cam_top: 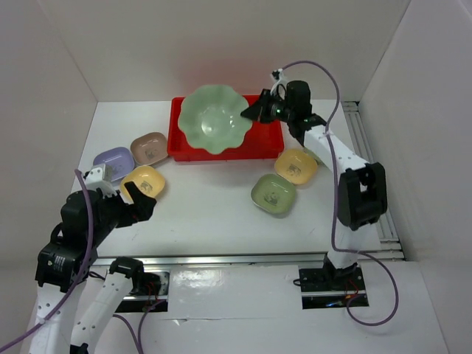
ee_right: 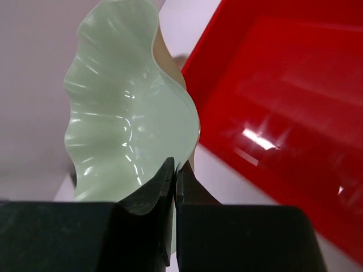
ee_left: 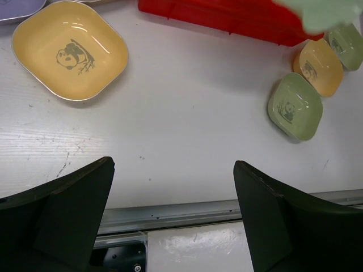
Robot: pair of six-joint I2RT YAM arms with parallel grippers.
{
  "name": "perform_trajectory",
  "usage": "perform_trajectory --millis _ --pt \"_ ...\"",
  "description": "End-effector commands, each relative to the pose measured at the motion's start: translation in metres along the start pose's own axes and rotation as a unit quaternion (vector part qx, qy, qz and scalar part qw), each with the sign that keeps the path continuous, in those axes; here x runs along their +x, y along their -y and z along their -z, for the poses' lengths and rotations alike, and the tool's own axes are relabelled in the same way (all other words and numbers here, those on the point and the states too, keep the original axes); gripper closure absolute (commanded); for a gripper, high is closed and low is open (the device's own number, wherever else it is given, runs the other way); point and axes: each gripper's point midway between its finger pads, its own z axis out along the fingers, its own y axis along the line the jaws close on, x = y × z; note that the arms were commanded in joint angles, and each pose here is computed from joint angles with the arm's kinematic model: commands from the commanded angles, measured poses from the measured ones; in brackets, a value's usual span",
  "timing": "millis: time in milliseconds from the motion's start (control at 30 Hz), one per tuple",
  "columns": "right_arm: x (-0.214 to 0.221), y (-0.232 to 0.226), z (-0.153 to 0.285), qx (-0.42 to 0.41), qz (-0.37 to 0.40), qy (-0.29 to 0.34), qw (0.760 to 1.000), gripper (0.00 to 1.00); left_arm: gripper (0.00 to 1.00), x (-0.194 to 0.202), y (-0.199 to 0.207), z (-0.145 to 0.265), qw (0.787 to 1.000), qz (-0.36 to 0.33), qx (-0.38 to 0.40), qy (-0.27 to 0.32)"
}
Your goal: Place the plates into the plastic bin on the countertop
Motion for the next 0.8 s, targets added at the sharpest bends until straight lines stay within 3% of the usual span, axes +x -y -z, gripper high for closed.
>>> perform_trajectory --millis 0,233,400,667,767 --pt "-0.063 0.027 -0.021 0.017 -0.027 0.076 0.997 1.00 0.00 -0.006 0.009 -0.002 1.000 -0.006 0.024 0.012" --pt "-0.084 0.119 -0.061 0.064 -0.080 0.114 0.988 1.00 0.00 -0.006 0.011 -0.005 1.000 -0.006 0.028 0.009" --pt "-0.056 0.177 -0.090 0.092 -0.124 0.082 0.985 1.00 0.00 -0.005 0.008 -0.007 1.000 -0.004 0.023 0.007" --pt "-0.052 0.196 -0.101 0.106 -0.118 0.081 0.984 1.00 0.00 -0.004 0.008 -0.009 1.000 -0.004 0.021 0.002" --pt "-0.044 0.198 -0.103 0.102 -0.124 0.068 0.985 0.94 0.00 -0.003 0.008 -0.010 1.000 -0.004 0.019 -0.002"
